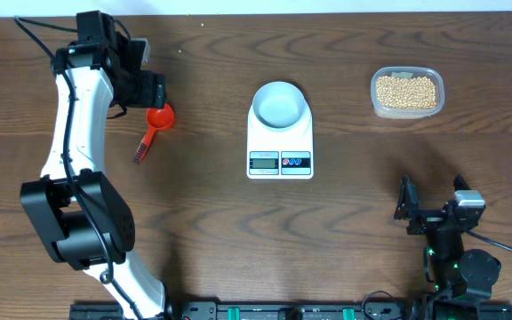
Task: Scoop item into bowl and weigh 50g on scale
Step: 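Lower the left gripper onto the red scoop's cup rim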
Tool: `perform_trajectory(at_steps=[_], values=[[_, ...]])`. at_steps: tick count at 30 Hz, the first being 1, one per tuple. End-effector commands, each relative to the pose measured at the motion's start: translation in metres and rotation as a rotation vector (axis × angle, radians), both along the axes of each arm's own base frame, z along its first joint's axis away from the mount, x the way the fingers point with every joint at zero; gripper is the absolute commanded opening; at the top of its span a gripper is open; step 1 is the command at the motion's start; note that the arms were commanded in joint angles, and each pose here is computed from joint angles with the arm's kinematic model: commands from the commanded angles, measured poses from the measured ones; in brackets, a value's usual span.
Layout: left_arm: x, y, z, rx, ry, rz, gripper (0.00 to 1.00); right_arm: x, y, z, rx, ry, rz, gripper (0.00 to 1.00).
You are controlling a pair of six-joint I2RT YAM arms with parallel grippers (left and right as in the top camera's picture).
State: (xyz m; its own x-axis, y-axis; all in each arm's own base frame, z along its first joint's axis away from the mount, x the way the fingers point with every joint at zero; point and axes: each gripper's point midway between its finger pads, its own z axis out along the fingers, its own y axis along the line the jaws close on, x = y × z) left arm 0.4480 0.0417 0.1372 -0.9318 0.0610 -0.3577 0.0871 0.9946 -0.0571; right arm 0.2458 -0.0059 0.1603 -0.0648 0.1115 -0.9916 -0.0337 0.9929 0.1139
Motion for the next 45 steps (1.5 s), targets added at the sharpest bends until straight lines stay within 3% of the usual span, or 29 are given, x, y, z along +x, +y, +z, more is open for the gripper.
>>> perform_trajectory(at_steps=[1, 14, 18, 45], values=[[0.007, 0.003, -0.008, -0.003, 0.000, -0.006, 0.84, 0.000, 0.004, 0.000, -0.002, 0.000, 0.017, 0.99], [0.014, 0.013, -0.044, -0.008, 0.050, 0.009, 0.69, 0.000, 0.004, 0.000, -0.002, 0.000, 0.016, 0.99], [0.015, 0.022, -0.053, -0.005, 0.059, 0.009, 0.56, 0.000, 0.004, 0.000, -0.002, 0.000, 0.016, 0.99], [0.021, 0.028, -0.094, -0.012, 0.099, 0.019, 0.42, 0.000, 0.004, 0.000, -0.002, 0.000, 0.016, 0.99]])
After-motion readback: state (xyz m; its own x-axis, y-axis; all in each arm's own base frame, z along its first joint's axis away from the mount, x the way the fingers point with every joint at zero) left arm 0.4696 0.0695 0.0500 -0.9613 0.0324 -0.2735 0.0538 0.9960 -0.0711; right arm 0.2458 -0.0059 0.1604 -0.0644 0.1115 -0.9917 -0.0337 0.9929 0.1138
